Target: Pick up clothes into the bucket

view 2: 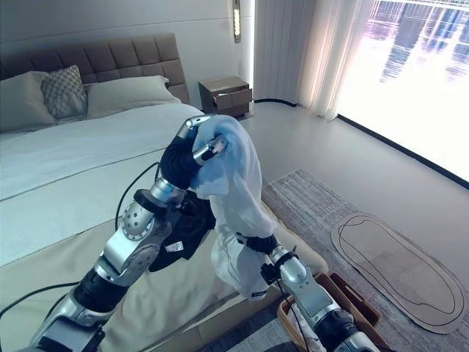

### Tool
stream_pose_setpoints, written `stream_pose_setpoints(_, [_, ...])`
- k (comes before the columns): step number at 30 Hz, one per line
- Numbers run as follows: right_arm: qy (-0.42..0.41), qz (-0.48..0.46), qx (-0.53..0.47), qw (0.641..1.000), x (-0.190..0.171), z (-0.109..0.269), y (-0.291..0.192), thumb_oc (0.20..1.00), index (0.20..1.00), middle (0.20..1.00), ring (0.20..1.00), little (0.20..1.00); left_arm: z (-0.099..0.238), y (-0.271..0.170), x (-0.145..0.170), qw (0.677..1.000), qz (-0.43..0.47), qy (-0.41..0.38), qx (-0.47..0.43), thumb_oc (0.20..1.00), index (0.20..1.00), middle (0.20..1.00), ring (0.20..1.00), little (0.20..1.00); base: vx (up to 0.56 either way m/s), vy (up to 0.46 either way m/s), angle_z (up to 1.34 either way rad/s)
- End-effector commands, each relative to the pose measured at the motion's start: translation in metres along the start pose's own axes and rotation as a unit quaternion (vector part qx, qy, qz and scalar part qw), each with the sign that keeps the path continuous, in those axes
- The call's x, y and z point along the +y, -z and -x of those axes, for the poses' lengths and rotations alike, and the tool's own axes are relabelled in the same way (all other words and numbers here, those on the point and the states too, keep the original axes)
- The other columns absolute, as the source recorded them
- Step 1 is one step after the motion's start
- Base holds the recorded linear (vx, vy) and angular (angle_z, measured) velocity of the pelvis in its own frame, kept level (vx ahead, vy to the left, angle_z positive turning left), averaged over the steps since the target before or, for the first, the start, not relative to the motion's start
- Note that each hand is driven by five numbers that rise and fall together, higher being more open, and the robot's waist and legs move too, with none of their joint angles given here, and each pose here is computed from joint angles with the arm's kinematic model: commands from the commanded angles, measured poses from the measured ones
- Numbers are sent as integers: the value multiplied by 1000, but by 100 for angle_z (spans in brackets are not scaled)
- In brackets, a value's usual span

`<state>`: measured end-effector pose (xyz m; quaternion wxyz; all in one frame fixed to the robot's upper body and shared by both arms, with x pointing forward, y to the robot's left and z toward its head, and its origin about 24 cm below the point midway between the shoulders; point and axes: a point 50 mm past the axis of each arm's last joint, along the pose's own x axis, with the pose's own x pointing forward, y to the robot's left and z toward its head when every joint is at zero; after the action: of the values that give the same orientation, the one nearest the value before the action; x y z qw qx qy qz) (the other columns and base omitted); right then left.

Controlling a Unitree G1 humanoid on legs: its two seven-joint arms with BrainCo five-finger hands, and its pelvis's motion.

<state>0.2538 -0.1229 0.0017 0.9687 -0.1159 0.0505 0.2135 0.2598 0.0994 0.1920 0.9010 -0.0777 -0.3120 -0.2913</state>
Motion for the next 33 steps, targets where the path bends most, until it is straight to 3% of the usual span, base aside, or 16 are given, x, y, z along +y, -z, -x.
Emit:
stream_pose_setpoints(1, [89,14,22,996,-43,18,20,200,200,200,200,200,8,-15,36,996,-46,-66,-44,200,200,200,200,200,0,0,0])
stream_pose_setpoints(4, [168,-3,-1,986,-74,39,14,200,200,200,200,200,43,9,54,989,-54,-138,16,200,200,200,200,200,6,-11,-7])
stream_pose_setpoints(6, [242,-14,-18,970,-97,57,13,200,200,200,200,200,87,42,66,971,-73,-193,120,200,200,200,200,200,3,-12,-17])
stream_pose_setpoints(9, [272,-13,-28,962,-106,65,10,200,200,200,200,200,112,63,67,956,-86,-201,194,200,200,200,200,200,-1,-6,-19])
stream_pose_setpoints(10, [294,-27,-30,955,-112,69,13,200,200,200,200,200,126,79,60,945,-126,-154,260,200,200,200,200,200,-5,-4,-8])
stream_pose_setpoints(13, [310,-32,-24,950,-117,70,16,200,200,200,200,200,135,93,52,935,-143,-118,302,200,200,200,200,200,-5,-1,-2])
stream_pose_setpoints(14, [318,-24,-27,948,-122,73,14,200,200,200,200,200,145,107,43,926,-136,-99,337,357,357,357,357,357,0,0,0])
stream_pose_setpoints(15, [318,-24,-27,947,-122,73,13,200,200,200,200,200,145,107,43,926,-136,-99,337,395,395,395,395,395,-40,-11,0])
stream_pose_setpoints(16, [327,-28,-34,944,-126,75,11,200,200,200,200,200,153,120,35,918,-120,-94,366,871,871,871,871,871,-34,-12,-1])
stream_pose_setpoints(17, [331,-29,-33,943,-127,75,12,200,200,200,200,200,155,124,31,917,-111,-92,373,1000,1000,1000,1000,1000,-43,-13,-3])
stream_pose_setpoints(27, [392,-28,-45,918,-143,86,8,200,200,200,200,200,174,136,16,905,-64,-64,415,1000,1000,1000,1000,1000,-33,3,-11])
stream_pose_setpoints(33, [459,-58,-91,882,-165,98,-5,200,200,200,200,200,209,141,13,879,-33,-72,470,1000,1000,1000,1000,1000,-3,11,-12])
